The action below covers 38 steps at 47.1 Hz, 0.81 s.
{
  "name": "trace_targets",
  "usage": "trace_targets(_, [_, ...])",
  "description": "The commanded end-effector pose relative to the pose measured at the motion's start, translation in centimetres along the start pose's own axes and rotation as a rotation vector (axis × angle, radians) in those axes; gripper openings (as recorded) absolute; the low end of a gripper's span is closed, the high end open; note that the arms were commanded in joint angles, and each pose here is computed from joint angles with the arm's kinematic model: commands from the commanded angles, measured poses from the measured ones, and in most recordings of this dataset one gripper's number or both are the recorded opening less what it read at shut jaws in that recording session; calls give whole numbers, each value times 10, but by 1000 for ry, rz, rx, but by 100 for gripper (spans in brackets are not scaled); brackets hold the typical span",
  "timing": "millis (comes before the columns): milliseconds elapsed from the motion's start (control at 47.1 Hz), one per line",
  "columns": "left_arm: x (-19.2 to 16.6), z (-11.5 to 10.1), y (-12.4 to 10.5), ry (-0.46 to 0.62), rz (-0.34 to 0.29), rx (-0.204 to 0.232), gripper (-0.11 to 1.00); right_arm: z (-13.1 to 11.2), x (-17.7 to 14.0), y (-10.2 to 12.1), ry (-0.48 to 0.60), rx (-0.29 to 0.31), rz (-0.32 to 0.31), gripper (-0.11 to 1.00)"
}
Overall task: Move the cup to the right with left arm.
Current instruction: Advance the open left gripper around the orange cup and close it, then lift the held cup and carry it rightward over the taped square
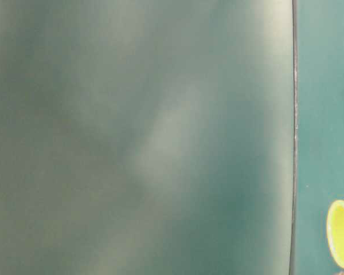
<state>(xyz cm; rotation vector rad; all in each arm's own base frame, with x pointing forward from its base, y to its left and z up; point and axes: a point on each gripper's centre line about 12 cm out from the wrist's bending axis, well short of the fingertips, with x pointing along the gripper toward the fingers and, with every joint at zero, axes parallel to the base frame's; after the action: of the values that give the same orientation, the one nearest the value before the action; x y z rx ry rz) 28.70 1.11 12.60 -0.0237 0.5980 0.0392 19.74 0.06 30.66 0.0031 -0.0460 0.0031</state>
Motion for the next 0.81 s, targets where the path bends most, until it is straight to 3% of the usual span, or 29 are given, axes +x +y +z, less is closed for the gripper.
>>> trace_targets(0, [6, 10, 1, -52, 1, 3, 80, 14, 2, 0, -37, 0, 1, 0])
trace_targets(424, [24, 11, 16, -134, 40, -15, 81, 19, 2, 0, -48, 2, 1, 0])
trace_targets(785, [45, 23, -2, -152, -7, 12, 80, 18, 2, 0, -31, 2, 1, 0])
